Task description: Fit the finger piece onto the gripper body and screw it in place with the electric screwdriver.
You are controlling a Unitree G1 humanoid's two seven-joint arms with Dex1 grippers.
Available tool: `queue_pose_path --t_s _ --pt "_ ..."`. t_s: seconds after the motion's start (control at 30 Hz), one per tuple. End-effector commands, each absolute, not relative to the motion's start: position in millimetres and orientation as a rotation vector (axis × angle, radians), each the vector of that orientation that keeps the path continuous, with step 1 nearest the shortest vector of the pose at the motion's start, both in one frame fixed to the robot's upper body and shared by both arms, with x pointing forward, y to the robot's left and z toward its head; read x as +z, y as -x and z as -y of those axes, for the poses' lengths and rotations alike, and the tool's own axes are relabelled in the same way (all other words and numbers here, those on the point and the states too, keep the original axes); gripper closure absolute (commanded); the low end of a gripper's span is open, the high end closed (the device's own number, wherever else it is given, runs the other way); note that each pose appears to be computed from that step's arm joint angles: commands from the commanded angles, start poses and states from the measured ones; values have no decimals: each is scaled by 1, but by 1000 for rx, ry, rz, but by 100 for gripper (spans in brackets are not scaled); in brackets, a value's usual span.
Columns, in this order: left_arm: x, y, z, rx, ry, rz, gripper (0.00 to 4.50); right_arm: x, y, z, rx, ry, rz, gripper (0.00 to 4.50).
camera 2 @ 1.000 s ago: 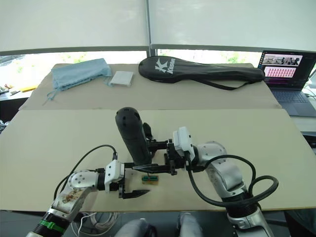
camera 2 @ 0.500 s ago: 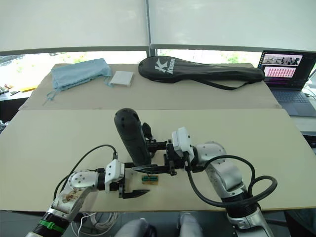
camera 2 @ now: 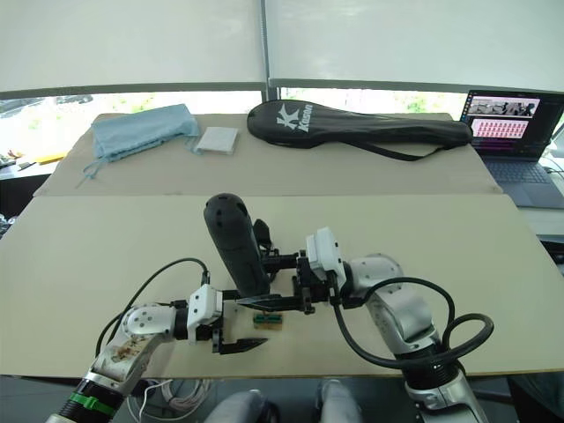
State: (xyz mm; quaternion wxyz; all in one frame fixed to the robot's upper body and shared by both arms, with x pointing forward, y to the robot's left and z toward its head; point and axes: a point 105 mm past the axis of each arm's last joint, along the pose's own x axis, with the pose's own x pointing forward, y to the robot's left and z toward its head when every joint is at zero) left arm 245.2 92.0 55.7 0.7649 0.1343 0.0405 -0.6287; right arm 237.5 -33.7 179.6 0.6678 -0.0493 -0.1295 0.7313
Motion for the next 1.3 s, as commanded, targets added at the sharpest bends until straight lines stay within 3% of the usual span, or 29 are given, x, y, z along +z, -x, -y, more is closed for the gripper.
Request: queue_pose_path --t_s 0.03,1.3 --pt "38 -239 -91 -1373 -269 -173 2 194 -229 31 1673 116 368 257" --pt "36 -239 -92 -1364 -270 -173 2 189 -234 30 1668 139 353 257"
